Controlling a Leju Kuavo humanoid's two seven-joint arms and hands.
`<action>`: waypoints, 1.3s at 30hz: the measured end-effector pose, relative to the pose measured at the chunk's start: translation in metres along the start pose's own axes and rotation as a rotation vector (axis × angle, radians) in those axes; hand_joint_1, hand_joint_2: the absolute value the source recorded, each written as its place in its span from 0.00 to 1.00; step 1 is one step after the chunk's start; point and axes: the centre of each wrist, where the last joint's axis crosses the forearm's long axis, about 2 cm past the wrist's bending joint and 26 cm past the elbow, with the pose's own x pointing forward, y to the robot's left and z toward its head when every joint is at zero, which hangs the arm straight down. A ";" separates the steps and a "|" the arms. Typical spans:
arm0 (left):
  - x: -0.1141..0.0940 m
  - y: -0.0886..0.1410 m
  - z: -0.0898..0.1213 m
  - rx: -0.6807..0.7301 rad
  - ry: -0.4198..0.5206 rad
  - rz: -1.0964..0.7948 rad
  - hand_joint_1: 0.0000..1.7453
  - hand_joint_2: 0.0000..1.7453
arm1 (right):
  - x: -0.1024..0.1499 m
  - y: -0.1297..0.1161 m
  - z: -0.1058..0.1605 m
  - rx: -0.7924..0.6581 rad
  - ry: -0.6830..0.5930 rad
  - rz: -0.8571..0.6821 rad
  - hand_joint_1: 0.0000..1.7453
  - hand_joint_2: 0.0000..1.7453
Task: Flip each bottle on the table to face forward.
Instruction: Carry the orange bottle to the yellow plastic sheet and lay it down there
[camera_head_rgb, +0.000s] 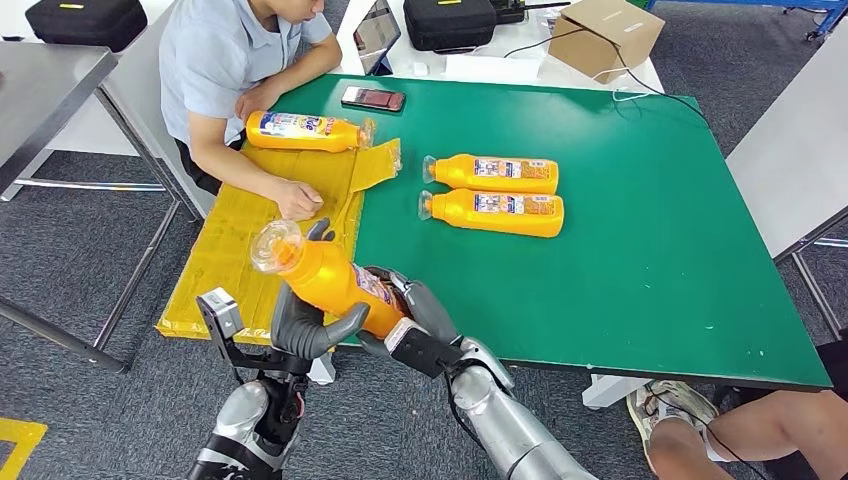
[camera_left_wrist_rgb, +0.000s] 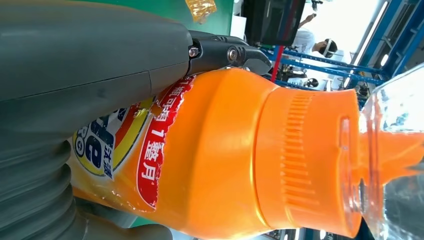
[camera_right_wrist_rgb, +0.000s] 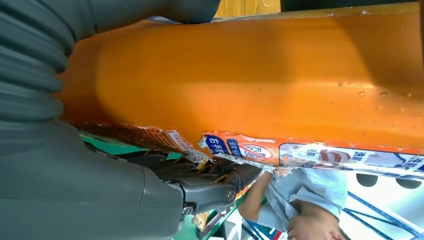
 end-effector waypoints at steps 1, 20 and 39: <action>0.000 0.000 0.000 0.000 0.001 -0.001 0.00 1.00 | 0.000 0.000 0.000 0.001 0.001 0.000 1.00 1.00; -0.012 0.008 -0.007 -0.013 0.162 0.194 1.00 1.00 | 0.003 0.004 -0.002 -0.036 -0.042 0.200 0.00 1.00; -0.008 0.019 -0.021 0.108 0.163 0.021 1.00 1.00 | 0.003 0.009 0.002 -0.121 -0.073 0.309 0.00 0.00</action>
